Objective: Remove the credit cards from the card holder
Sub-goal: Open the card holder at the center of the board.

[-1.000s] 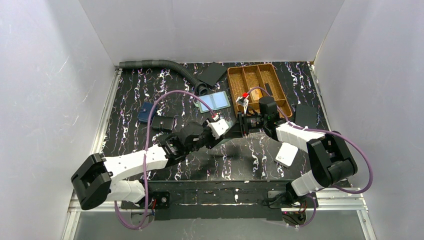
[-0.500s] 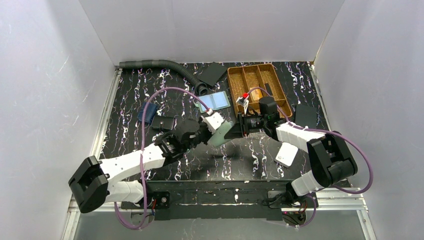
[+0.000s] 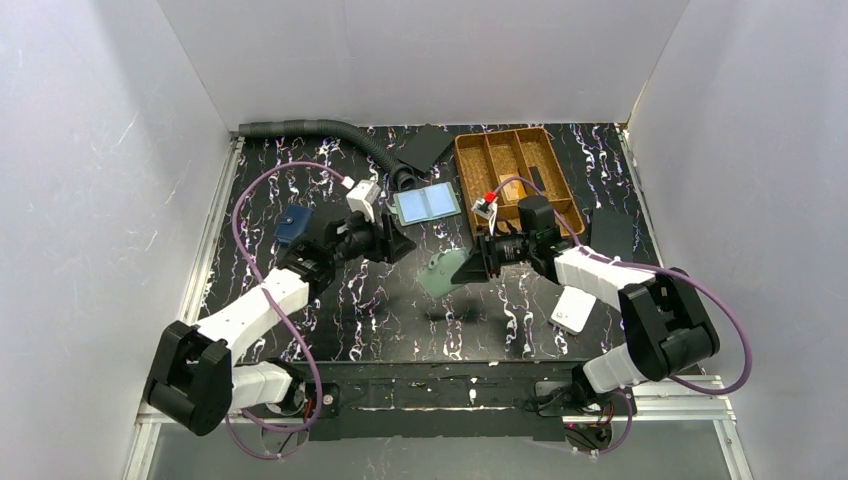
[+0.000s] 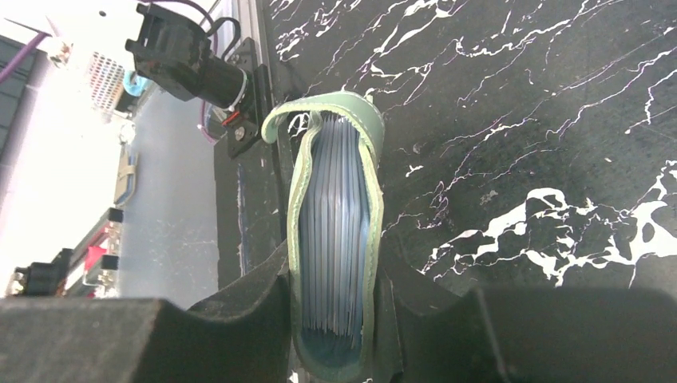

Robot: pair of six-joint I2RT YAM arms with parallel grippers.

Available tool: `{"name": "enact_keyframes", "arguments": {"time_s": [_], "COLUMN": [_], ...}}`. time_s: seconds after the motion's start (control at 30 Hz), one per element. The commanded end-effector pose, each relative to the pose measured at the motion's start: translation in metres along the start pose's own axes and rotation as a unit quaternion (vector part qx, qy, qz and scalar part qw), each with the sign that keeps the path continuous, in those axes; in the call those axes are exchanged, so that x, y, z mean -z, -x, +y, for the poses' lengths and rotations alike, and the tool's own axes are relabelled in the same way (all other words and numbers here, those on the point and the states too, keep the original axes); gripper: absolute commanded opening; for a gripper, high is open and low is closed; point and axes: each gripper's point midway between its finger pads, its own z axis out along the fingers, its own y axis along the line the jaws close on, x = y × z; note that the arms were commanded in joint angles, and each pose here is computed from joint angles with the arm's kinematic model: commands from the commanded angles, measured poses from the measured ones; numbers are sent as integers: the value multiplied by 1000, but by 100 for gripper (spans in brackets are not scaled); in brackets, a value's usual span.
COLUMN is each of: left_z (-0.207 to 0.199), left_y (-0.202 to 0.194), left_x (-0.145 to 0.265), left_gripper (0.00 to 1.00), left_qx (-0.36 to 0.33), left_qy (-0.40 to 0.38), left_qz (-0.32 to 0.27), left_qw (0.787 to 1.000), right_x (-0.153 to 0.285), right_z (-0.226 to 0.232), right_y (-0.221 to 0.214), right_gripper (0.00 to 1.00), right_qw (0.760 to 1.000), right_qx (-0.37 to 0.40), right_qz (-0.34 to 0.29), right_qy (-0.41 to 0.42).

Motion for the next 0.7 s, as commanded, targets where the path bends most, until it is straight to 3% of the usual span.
{"name": "enact_keyframes", "arguments": {"time_s": [0.0, 0.13, 0.23, 0.27, 0.47, 0.67], "left_z": [-33, -52, -55, -56, -64, -88], "left_y": [-5, -20, -34, -37, -41, -48], "left_x": [18, 33, 39, 41, 41, 39], "left_gripper": [65, 77, 96, 98, 98, 98], "left_qx": [126, 128, 146, 155, 238, 134], "left_qy": [-101, -168, -179, -182, -199, -237], "left_qz": [35, 57, 68, 69, 76, 57], "left_qw": [986, 976, 971, 969, 947, 961], "right_x": [8, 11, 12, 12, 12, 4], "right_z": [15, 17, 22, 24, 25, 24], "right_y": [0, -2, -5, -8, -35, -50], "right_gripper": [1, 1, 1, 1, 5, 6], "right_qw": [995, 993, 989, 987, 958, 944], "right_qx": [94, 117, 144, 156, 266, 278], "right_qz": [-4, -2, 6, 9, 70, 138], "right_qy": [17, 17, 36, 45, 84, 113]}}
